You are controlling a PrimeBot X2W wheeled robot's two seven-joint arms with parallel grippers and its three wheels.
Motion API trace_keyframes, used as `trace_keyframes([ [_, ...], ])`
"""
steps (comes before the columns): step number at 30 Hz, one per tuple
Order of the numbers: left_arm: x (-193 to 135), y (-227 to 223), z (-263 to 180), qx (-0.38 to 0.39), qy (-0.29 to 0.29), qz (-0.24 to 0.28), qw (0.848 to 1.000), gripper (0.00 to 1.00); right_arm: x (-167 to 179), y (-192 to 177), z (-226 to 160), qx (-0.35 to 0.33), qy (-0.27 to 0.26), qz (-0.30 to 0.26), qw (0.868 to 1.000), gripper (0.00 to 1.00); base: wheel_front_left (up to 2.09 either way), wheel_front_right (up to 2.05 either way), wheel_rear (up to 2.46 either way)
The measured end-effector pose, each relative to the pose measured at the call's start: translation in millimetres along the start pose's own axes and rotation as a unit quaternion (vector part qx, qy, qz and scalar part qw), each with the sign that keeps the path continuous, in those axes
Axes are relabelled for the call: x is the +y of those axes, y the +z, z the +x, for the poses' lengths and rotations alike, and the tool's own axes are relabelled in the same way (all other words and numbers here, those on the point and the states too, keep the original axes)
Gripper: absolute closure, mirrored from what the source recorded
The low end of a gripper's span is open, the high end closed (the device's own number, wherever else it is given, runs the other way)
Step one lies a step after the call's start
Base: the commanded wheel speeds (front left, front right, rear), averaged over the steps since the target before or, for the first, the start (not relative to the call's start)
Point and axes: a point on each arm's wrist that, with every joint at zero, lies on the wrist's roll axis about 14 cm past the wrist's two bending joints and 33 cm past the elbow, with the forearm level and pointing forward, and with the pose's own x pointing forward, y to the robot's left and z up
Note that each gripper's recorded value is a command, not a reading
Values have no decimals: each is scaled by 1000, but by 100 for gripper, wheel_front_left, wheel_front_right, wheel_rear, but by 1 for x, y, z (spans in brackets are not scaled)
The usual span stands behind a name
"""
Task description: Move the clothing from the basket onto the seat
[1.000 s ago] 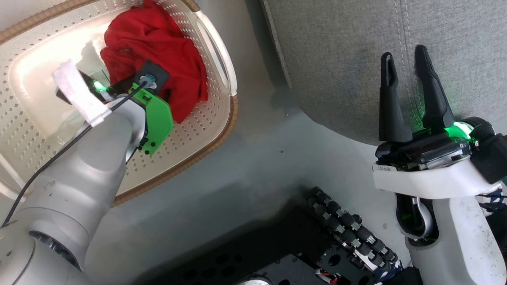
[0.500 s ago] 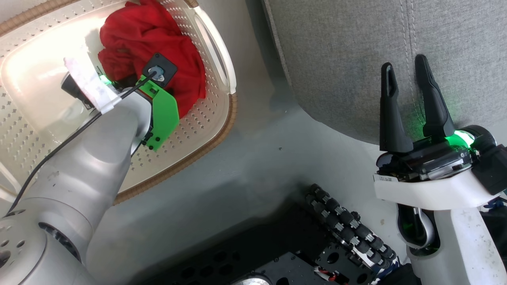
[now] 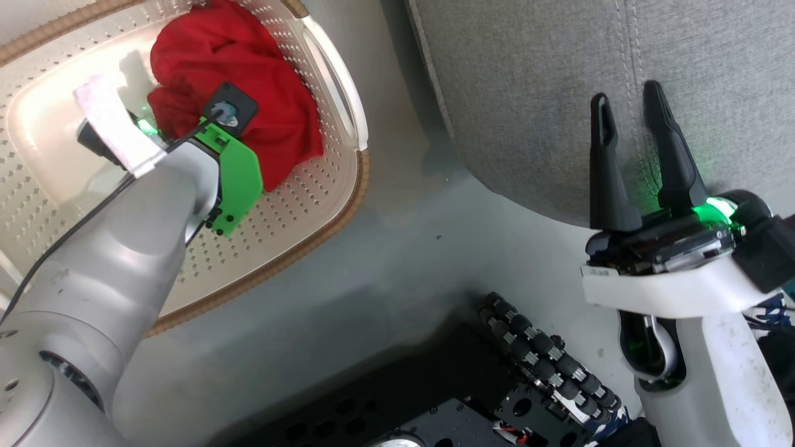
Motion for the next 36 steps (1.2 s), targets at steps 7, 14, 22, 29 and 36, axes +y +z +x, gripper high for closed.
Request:
trace_keyframes([
  [7,17,13,-16,-24,26,-6,999,100,0,26,15,-38,8,-5,999,0,0,0,0],
  [14,2,31,-36,-56,27,-14,998,100,-6,49,12,-62,2,-26,998,0,0,0,0],
  [22,-29,39,-80,-89,33,-22,995,100,2,75,-11,-85,9,-37,996,0,0,0,0],
  [29,-50,57,-135,-153,62,-25,986,100,16,99,-43,-110,24,-32,993,0,0,0,0],
  [36,-62,95,-197,-234,101,-40,966,100,27,115,-81,-132,42,-25,990,0,0,0,0],
])
